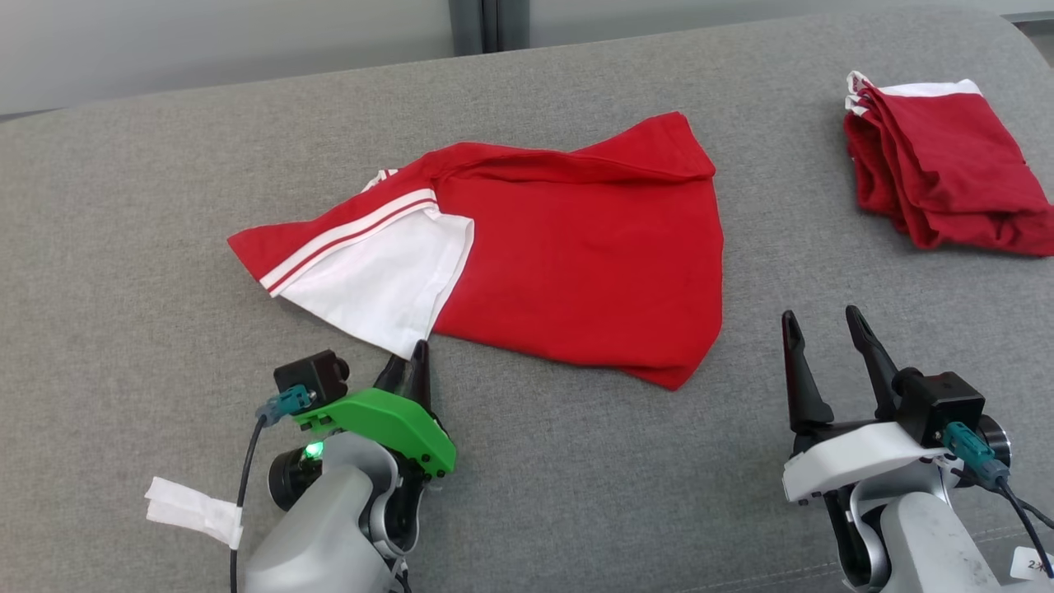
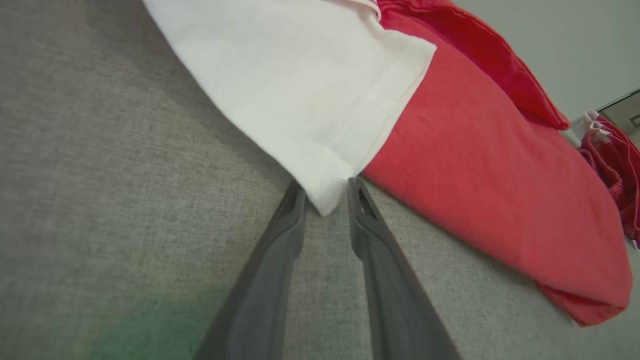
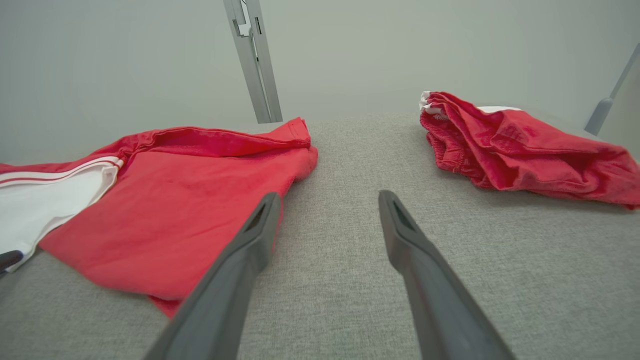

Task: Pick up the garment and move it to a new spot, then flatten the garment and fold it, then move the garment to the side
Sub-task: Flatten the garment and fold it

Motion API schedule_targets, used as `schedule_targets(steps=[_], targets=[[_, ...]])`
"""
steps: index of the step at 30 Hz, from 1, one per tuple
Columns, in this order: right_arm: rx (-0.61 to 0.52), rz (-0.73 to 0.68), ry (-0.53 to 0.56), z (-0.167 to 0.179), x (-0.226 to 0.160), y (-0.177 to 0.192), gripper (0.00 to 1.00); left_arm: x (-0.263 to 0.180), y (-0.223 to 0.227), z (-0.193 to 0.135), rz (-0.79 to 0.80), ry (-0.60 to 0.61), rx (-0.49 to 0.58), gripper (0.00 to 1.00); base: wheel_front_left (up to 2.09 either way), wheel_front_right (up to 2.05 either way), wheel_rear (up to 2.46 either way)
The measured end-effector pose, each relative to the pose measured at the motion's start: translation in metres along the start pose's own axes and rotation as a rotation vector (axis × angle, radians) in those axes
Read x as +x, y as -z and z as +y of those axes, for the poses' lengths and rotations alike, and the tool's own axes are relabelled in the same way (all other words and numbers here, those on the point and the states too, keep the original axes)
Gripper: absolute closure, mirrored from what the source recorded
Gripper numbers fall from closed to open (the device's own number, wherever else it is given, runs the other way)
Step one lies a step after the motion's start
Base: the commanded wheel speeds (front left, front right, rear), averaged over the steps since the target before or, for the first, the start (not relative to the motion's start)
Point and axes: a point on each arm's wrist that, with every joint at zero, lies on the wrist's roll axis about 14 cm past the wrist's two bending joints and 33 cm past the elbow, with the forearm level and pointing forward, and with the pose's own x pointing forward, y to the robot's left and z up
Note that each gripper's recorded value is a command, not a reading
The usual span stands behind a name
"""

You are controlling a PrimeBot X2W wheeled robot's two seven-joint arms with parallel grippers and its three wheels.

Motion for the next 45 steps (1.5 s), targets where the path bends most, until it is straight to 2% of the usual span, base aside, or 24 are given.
schedule_targets(steps=[2, 4, 12, 18, 21, 24, 32, 41, 45], targets=[[-0.002, -0.001, 0.006, -0.002, -0.001, 0.000, 0.00, 0.001, 0.000, 0.001, 0.000, -0.004, -0.007, 0.73, 0.00, 0.00, 0.00], [-0.004, -0.001, 0.014, -0.005, -0.002, -0.001, 0.00, 0.002, -0.002, 0.001, -0.005, -0.008, -0.012, 1.00, 0.00, 0.00, 0.00], [-0.024, -0.018, 0.034, -0.012, 0.005, -0.007, 0.00, -0.001, -0.037, -0.008, -0.121, 0.019, -0.008, 1.00, 0.00, 0.00, 0.00], [-0.056, -0.077, -0.002, -0.001, 0.053, -0.032, 0.00, -0.013, -0.057, -0.008, -0.211, 0.035, 0.010, 1.00, 0.00, 0.00, 0.00], [-0.163, -0.054, -0.063, 0.016, 0.081, -0.035, 0.00, -0.018, -0.064, -0.007, -0.244, 0.037, 0.022, 1.00, 0.00, 0.00, 0.00], [-0.216, 0.004, -0.082, 0.019, 0.101, -0.024, 0.00, -0.021, -0.071, -0.007, -0.270, 0.042, 0.034, 1.00, 0.00, 0.00, 0.00], [-0.111, 0.151, -0.048, 0.016, 0.135, 0.016, 0.00, -0.023, -0.074, 0.003, -0.287, 0.027, 0.028, 1.00, 0.00, 0.00, 0.00], [0.020, 0.305, -0.041, 0.030, 0.157, 0.055, 0.00, -0.022, -0.070, 0.027, -0.279, -0.038, 0.025, 1.00, 0.00, 0.00, 0.00], [0.047, 0.325, -0.041, 0.033, 0.163, 0.059, 0.00, -0.022, -0.069, 0.032, -0.277, -0.052, 0.021, 1.00, 0.00, 0.00, 0.00]])
